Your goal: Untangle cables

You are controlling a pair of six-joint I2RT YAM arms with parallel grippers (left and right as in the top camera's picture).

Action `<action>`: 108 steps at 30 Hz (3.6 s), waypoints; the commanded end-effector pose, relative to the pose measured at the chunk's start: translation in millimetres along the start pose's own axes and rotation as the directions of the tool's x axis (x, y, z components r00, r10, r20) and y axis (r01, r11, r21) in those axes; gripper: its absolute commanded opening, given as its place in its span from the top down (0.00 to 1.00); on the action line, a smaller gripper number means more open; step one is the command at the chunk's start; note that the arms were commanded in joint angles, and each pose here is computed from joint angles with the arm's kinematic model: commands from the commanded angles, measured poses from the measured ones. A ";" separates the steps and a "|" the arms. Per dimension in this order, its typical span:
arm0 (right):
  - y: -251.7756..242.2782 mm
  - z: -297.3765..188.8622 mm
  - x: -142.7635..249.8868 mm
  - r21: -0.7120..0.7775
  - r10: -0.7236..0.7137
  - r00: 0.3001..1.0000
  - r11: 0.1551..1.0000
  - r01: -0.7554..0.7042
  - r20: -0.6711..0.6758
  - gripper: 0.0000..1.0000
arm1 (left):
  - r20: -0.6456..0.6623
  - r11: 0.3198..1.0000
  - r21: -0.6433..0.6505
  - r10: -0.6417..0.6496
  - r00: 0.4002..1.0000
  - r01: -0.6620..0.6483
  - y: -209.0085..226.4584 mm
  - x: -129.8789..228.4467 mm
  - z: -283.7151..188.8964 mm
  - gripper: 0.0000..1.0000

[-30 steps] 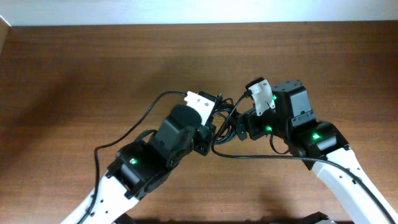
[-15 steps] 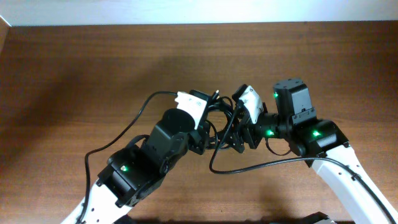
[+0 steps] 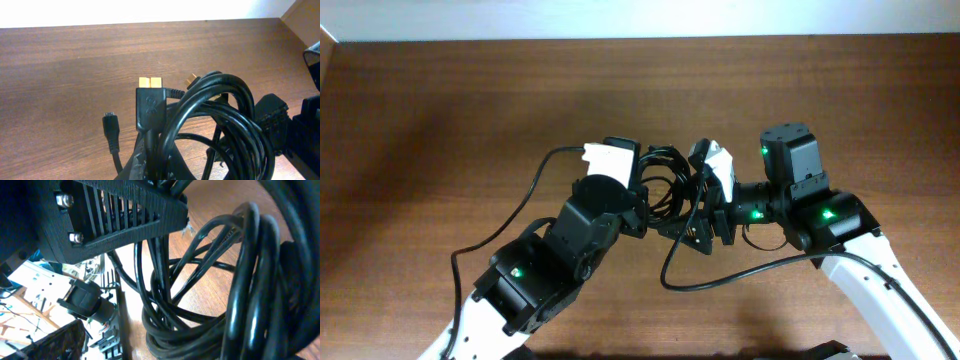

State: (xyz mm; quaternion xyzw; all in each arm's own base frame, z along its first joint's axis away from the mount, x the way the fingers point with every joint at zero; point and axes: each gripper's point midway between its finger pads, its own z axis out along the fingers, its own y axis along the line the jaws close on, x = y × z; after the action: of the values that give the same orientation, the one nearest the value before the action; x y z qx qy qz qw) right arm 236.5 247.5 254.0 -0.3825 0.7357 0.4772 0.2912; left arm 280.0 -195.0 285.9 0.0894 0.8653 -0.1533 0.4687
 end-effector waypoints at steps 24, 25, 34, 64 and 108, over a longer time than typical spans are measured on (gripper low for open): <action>58.6 -9.5 -19.5 -0.315 0.242 0.970 0.920 -0.234 -0.011 0.17 | 0.180 0.562 -0.068 -0.806 0.564 0.825 63.0 -16.0 -30.3 1.00; 59.8 -8.7 -19.1 -0.318 0.240 0.971 0.919 -0.232 -0.014 0.20 | 0.175 0.535 -0.060 -0.826 0.536 0.843 61.7 -15.5 -30.0 1.00; 46.5 5.8 -25.5 -0.208 0.178 0.984 0.964 -0.167 0.031 0.21 | 0.161 0.460 -0.020 -0.875 0.457 0.887 54.2 -21.2 -20.1 1.00; 10.4 9.1 -31.5 -0.005 0.165 0.982 0.986 -0.165 0.094 0.47 | 0.018 0.389 -0.008 -0.921 0.389 0.921 28.5 -12.7 -4.5 1.00; -30.4 3.7 -36.6 0.228 0.103 0.984 0.964 -0.135 0.147 0.96 | -0.190 0.377 0.070 -0.904 0.383 0.924 -7.9 -13.4 -21.2 1.00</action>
State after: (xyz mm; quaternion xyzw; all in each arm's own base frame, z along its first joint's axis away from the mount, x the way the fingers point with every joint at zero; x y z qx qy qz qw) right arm 284.3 252.3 264.1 -0.2605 0.7927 0.4269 0.3487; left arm 275.3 -189.8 289.2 -0.3783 0.7865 -0.4228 0.2441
